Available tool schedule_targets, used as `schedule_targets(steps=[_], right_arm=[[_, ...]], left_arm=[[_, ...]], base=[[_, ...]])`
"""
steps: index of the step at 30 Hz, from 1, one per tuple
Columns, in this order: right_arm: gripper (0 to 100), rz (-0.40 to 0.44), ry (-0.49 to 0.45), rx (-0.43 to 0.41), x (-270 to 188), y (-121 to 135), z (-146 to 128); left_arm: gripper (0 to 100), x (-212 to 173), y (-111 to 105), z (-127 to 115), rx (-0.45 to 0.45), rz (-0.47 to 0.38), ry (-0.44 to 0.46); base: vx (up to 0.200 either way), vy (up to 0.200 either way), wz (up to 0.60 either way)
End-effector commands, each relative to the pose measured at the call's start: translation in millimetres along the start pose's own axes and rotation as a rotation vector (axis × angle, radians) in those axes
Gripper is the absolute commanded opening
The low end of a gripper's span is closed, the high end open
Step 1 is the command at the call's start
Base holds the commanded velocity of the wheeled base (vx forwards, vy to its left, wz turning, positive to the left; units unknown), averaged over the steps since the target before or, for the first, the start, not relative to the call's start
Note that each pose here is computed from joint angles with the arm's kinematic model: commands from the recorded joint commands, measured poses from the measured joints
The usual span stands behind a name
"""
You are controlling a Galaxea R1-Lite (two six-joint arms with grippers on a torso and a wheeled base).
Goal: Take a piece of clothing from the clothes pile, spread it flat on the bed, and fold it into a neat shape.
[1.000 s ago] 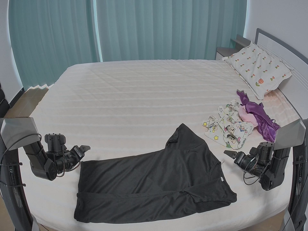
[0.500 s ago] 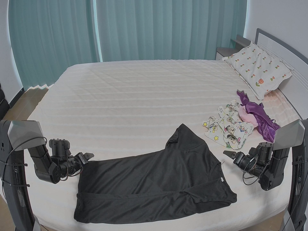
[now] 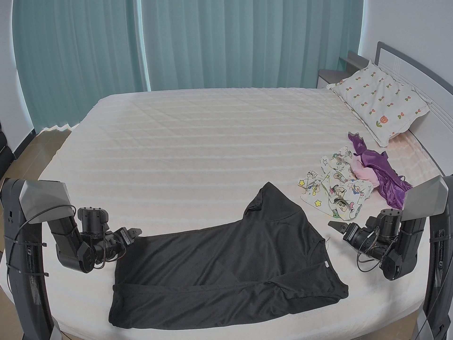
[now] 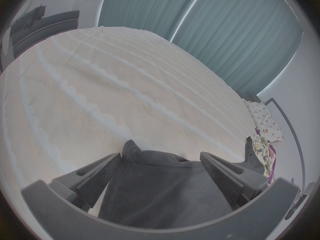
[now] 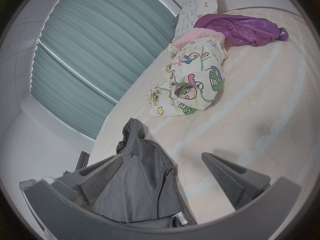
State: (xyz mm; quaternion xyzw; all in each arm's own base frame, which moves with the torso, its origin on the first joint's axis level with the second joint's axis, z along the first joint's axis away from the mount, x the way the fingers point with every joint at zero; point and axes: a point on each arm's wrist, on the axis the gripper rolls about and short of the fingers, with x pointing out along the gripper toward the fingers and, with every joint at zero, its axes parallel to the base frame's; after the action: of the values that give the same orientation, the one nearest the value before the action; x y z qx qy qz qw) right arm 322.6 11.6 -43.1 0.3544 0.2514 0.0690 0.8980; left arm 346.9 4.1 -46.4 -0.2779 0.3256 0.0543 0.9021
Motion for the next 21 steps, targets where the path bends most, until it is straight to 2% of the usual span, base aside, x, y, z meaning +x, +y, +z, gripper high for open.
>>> schedule_targets(steps=[1, 4, 5, 18, 21], right_arm=[[100, 0.009, -0.003, -0.005, 0, 2, -1], [100, 0.015, 0.001, -0.008, 1, 4, -2], [100, 0.015, 0.001, -0.008, 1, 4, -2], [100, 0.044, 0.026, -0.038, 4, 15, -10], [100, 0.074, 0.029, -0.088, 10, 28, -11]], left_arm=[[100, 7, 2, -4, 0.002, 0.013, 0.004], [100, 8, 2, -3, 0.008, 0.016, 0.0], [0, 9, 3, -4, 0.014, 0.018, 0.001], [0, 8, 5, 3, 0.007, 0.055, -0.091], [0, 8, 5, 5, -0.016, 0.068, -0.111]], base=[[0.0, 0.0, 0.0], [0.0, 0.0, 0.0], [0.0, 0.0, 0.0], [0.0, 0.0, 0.0], [0.0, 0.0, 0.0]])
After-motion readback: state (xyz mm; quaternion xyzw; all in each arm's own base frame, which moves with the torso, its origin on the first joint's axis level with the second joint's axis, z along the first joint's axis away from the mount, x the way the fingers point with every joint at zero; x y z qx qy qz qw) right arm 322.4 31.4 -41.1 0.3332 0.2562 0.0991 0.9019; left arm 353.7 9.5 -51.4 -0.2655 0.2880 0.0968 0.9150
